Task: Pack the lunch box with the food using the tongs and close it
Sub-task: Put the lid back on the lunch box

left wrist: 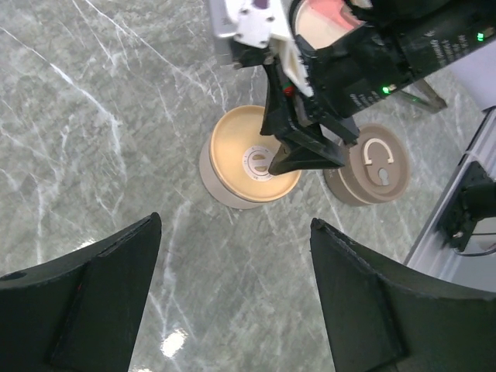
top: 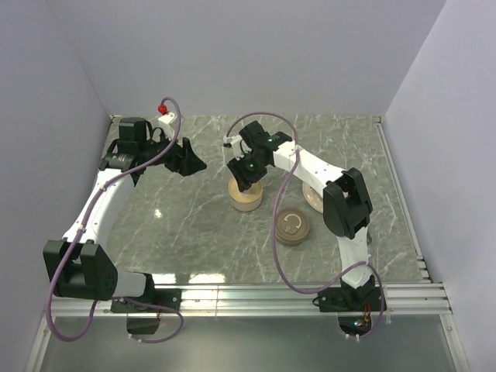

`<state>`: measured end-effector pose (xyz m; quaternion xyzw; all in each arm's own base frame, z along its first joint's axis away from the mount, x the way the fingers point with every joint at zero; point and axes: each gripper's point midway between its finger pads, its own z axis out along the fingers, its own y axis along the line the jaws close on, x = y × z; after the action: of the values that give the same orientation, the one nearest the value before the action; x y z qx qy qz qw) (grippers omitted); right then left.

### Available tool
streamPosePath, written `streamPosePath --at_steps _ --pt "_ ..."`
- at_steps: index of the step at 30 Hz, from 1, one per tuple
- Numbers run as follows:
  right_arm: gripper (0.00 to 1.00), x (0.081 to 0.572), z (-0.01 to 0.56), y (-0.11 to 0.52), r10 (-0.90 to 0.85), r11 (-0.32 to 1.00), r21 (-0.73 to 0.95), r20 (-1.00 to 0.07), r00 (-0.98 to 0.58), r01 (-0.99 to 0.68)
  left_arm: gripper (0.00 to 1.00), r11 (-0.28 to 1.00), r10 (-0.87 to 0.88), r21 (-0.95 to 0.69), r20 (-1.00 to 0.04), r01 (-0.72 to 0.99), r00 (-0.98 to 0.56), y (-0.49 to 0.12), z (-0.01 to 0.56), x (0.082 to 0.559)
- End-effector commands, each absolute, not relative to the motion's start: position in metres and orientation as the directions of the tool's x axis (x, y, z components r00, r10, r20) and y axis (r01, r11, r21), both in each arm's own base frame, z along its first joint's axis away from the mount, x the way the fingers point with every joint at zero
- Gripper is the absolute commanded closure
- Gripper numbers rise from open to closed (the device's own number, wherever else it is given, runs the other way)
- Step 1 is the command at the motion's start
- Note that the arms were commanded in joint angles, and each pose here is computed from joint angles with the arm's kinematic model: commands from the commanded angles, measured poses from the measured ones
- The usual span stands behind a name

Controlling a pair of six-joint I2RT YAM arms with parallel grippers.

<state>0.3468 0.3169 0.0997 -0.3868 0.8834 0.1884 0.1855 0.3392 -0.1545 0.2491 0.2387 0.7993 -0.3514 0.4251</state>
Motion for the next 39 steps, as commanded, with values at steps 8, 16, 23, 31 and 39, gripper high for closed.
streamPosePath --at_steps 8,16,23,31,39 --pt "0.43 0.342 0.096 0.308 -0.644 0.626 0.156 -0.449 -0.620 -0.764 0.17 0.628 0.031 -0.375 -0.864 0.682 -0.503 -0.156 0.269 0.344" --pt "0.43 0.334 0.065 0.301 -0.699 0.622 0.084 -0.388 -0.601 -0.778 0.17 0.631 0.026 -0.374 -0.865 0.679 -0.500 -0.156 0.271 0.346" --pt "0.43 0.334 0.136 0.301 -0.628 0.611 0.143 -0.513 -0.586 -0.779 0.16 0.638 0.021 -0.373 -0.866 0.674 -0.499 -0.154 0.271 0.345" --pt "0.36 0.288 0.181 0.239 -0.675 0.523 0.112 -0.551 -0.491 -0.845 0.16 0.644 0.041 -0.364 -0.862 0.673 -0.505 -0.152 0.267 0.339" --pt "0.35 0.222 0.136 0.151 -0.817 0.512 0.057 -0.275 -0.507 -0.857 0.16 0.649 0.035 -0.359 -0.867 0.671 -0.497 -0.151 0.271 0.337"
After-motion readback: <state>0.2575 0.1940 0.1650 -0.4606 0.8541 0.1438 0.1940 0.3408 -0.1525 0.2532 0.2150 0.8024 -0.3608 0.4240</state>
